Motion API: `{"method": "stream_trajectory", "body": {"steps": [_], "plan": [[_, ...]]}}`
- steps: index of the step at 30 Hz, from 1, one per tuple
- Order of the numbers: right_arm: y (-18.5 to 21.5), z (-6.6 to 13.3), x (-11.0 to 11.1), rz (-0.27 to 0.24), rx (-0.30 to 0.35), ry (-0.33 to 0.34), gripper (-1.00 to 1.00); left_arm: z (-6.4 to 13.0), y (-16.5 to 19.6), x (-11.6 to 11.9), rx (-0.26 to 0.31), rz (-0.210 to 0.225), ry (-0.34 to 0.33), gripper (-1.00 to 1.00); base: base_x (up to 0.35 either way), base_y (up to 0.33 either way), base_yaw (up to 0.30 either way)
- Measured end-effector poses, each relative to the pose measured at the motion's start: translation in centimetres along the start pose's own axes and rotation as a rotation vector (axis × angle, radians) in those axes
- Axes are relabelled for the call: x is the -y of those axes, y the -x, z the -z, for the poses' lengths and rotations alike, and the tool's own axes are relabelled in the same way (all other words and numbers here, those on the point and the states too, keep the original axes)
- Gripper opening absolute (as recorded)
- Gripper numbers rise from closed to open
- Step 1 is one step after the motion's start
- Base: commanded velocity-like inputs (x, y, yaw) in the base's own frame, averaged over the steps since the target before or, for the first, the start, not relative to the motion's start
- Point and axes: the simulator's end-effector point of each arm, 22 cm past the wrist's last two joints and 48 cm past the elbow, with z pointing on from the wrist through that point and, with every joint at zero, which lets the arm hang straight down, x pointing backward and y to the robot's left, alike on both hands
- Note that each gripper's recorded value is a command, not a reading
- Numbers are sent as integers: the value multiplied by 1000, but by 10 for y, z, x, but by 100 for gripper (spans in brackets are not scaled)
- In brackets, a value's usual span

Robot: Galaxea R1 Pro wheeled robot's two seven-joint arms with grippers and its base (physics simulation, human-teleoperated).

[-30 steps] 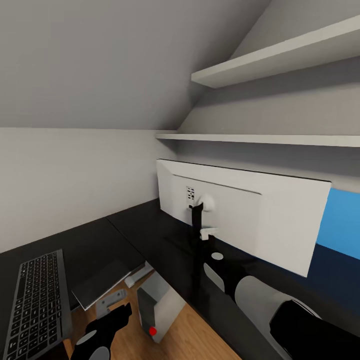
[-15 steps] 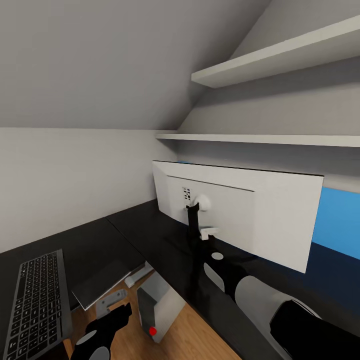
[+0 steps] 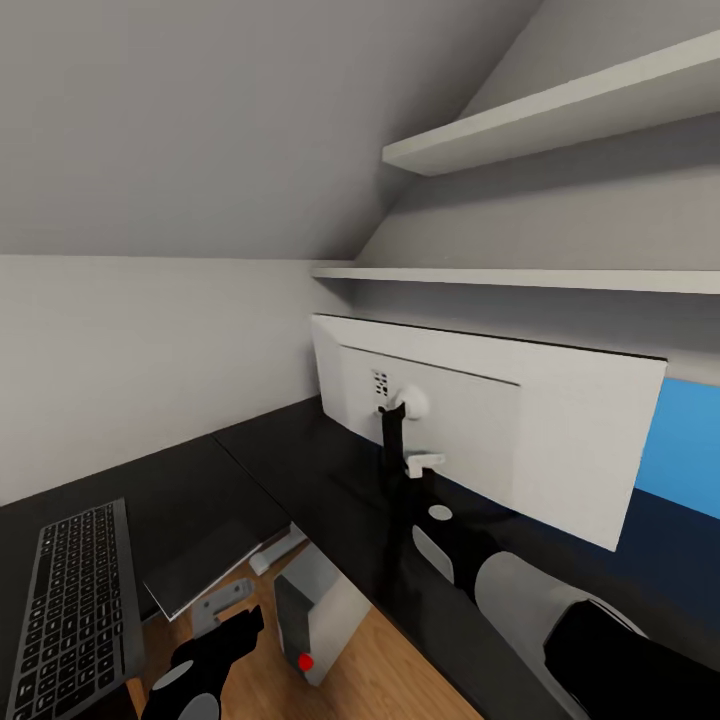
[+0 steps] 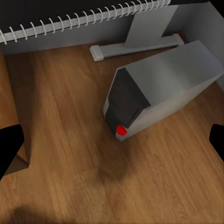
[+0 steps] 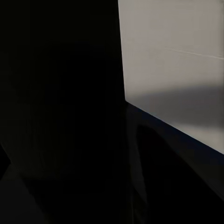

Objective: In the bedroom, organize the workspace by keeping the computer under the desk, ensuring the monitor is on the desk, placing the keyboard on the desk next to the monitor, placing the mouse on the desk next to the keyboard, moving the folder from the swivel chair onto the desk next to the mouse, stacking the notebook on top of the folder with the pen on top of the notebook, and positioning the swivel chair next to the desk.

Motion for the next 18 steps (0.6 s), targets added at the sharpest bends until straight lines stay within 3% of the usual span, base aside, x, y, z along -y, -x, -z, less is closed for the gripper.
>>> {"method": "stream_trajectory", "body": {"steps": [18], "plan": [[2, 0, -2, 2, 7, 5, -100, 0, 0, 0, 0, 0, 0, 100, 0, 0, 0]]}}
